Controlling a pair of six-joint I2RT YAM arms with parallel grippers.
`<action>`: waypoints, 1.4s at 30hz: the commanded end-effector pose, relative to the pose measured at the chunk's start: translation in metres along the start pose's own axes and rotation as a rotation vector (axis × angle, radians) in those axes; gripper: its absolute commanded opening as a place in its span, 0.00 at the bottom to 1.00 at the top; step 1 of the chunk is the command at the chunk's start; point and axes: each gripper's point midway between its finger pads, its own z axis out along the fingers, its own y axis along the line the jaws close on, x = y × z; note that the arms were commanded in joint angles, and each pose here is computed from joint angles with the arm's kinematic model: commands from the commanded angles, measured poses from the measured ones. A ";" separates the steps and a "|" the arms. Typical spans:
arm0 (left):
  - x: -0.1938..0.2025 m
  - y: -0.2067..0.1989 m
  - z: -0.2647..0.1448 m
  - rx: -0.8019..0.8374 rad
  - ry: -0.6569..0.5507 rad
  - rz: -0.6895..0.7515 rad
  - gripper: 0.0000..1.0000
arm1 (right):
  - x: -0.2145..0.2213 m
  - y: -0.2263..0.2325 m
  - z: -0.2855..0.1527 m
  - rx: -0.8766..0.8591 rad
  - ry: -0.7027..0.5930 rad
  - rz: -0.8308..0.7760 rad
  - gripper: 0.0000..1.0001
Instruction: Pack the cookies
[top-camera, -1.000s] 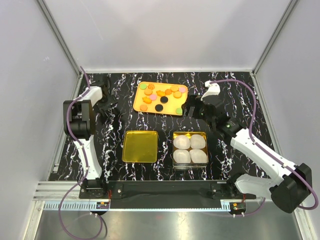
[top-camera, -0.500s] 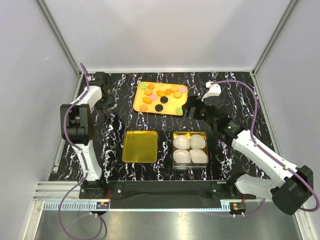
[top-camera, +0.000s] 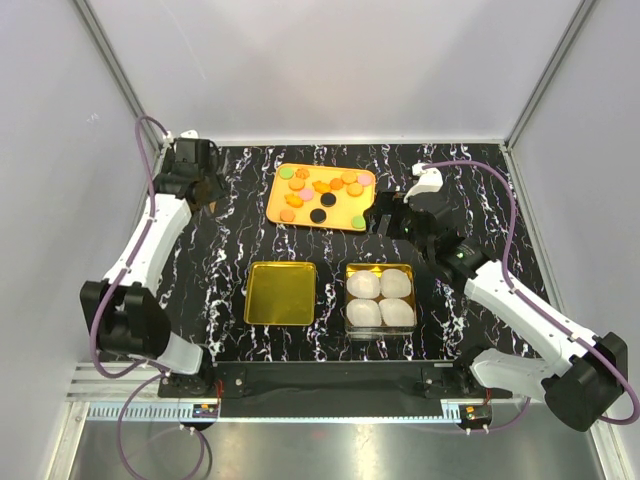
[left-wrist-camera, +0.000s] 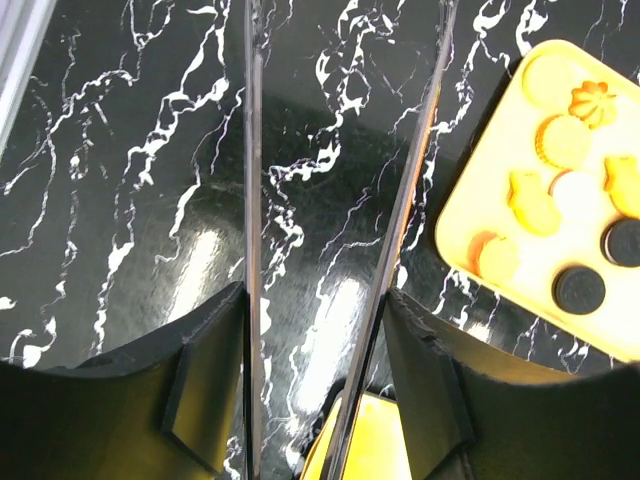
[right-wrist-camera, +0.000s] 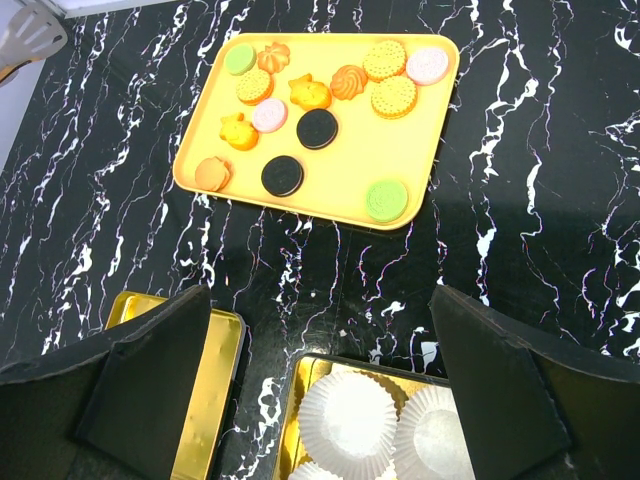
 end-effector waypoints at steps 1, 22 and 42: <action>0.001 -0.012 -0.023 0.069 -0.017 0.051 0.58 | -0.012 0.008 -0.001 -0.033 -0.041 0.006 1.00; 0.085 -0.102 -0.079 0.319 0.109 0.362 0.52 | -0.010 0.000 0.006 0.014 -0.037 -0.012 1.00; 0.111 -0.093 -0.044 0.216 0.176 0.476 0.52 | -0.009 -0.001 0.005 0.014 -0.040 -0.014 1.00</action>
